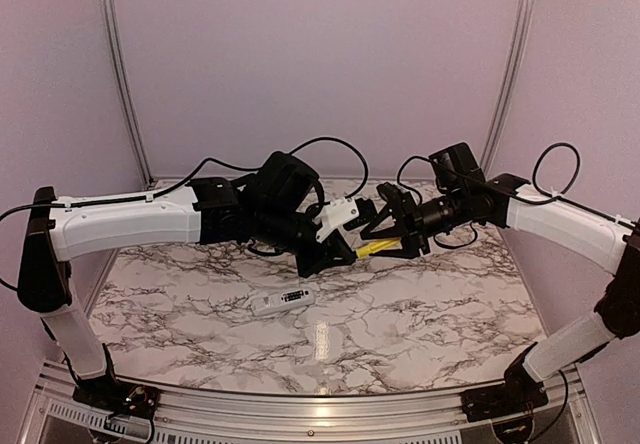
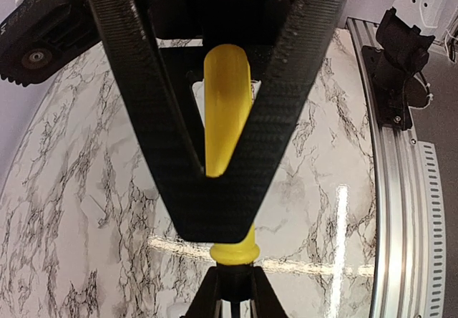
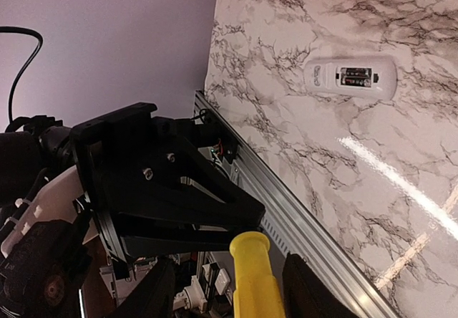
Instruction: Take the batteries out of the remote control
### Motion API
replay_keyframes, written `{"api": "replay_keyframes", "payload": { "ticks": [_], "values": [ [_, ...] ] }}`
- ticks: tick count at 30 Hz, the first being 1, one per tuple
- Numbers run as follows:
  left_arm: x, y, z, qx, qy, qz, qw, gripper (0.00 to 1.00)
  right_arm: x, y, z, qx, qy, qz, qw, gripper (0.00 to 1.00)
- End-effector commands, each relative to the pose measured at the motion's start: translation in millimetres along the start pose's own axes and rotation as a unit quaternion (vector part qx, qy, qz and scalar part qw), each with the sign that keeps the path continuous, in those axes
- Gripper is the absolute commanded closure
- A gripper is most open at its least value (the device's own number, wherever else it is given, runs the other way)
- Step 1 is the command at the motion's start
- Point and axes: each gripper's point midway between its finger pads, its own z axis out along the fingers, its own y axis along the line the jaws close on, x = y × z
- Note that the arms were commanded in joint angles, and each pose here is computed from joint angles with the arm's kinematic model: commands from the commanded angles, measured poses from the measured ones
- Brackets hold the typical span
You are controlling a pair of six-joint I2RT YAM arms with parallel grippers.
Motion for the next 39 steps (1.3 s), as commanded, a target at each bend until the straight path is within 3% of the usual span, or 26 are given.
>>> {"api": "replay_keyframes", "payload": {
  "ticks": [1, 10, 39],
  "values": [
    [-17.9, 4.9, 2.2, -0.011, -0.024, 0.007, 1.0, 1.0, -6.3, 6.5, 4.2, -0.002, -0.006, -0.01, 1.0, 0.52],
    [-17.7, 6.0, 4.0, -0.017, -0.024, 0.011, 1.0, 1.0, -4.1, 5.0, 5.7, -0.004, -0.002, -0.009, 1.0, 0.61],
    [-8.4, 4.1, 6.7, -0.026, -0.004, 0.035, 0.999, 1.0, 4.5, 3.5, 9.4, -0.001, 0.022, -0.011, 1.0, 0.72]
  ]
}}
